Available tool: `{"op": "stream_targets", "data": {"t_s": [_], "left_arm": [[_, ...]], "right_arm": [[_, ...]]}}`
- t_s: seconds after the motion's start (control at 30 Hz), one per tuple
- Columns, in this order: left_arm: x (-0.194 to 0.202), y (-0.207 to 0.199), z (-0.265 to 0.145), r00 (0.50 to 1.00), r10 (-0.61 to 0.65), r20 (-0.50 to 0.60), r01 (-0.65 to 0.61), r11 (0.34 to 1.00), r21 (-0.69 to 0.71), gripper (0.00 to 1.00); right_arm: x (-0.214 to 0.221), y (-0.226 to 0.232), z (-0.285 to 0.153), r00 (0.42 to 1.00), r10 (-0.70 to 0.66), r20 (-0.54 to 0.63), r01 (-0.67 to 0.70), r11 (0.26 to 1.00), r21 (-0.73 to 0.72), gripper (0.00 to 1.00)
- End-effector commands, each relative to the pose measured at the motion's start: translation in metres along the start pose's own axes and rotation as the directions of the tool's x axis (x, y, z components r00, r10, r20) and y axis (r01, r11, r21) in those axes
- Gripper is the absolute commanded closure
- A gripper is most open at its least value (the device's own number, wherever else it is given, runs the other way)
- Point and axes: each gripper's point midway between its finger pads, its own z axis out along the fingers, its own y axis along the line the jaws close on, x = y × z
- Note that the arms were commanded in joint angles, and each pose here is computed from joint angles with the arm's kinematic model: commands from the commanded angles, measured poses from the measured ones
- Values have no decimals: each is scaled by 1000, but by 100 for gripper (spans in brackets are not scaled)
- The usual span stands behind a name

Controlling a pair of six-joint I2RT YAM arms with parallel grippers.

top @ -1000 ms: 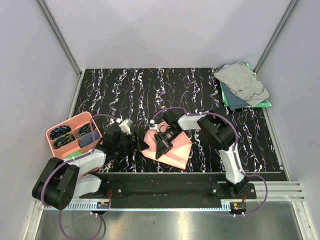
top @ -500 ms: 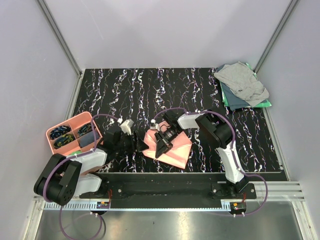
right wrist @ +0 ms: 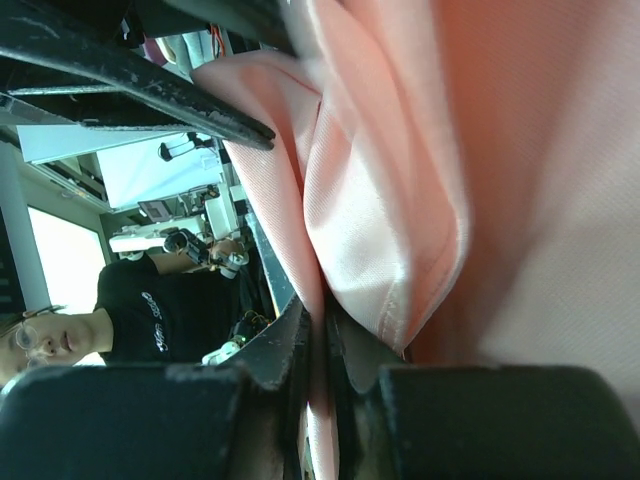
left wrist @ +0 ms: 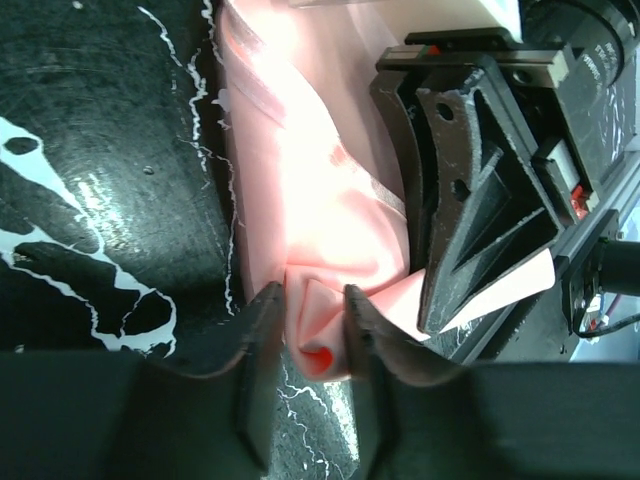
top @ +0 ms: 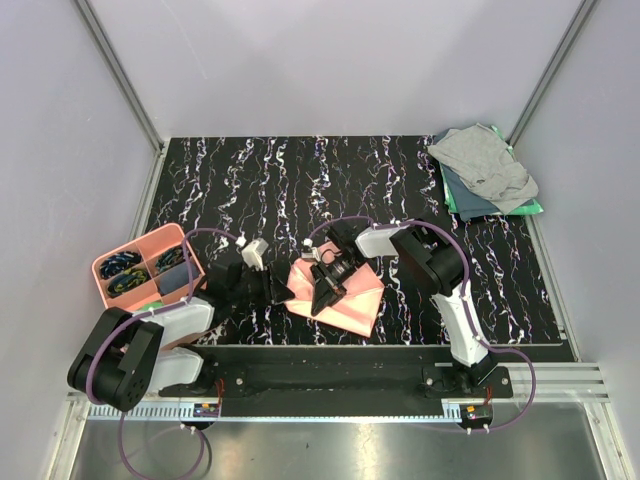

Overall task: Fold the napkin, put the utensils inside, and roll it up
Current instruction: Roll the napkin with the utensil

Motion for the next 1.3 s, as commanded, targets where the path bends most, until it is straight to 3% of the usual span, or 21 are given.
{"op": "stream_targets", "data": {"t_s": [0.0,0.27,0.57,0.8,0.93,1.03,1.1,1.13,1.2,1.27], "left_arm": [[-1,-7,0,999,32,5,-33,999,40,75],[2,4,2,999,-9,-31,8,999,-33,100],[15,18,7,980,-140,-138,120,982,-146,100],[15,18,8,970,-169,-174,140,975,-171,100],[13,16,9,964,-187,-189,155,972,-175,100],[14,16,9,957,-207,-204,168,967,-192,100],[14,16,9,953,-217,-212,174,964,-202,100],[14,16,8,950,-224,-216,180,962,-206,100],[15,15,9,946,-231,-226,186,961,-205,100],[14,14,9,943,-237,-232,190,960,-205,100]], "right_arm": [[-6,-26,-2,999,24,22,-26,995,92,86],[-9,-17,-6,999,3,35,-6,995,102,85],[-17,16,-28,990,-103,100,80,974,211,52],[-23,28,-56,955,-252,154,168,894,415,46],[-26,31,-64,867,-493,67,331,671,664,41],[-25,18,-69,785,-619,-33,341,387,857,37],[-29,34,-59,699,-712,-68,360,269,893,37],[-23,24,-64,684,-720,-115,341,177,923,36],[-22,35,-49,614,-775,-151,359,104,928,36],[-17,27,-49,592,-777,-211,356,17,934,36]]}}
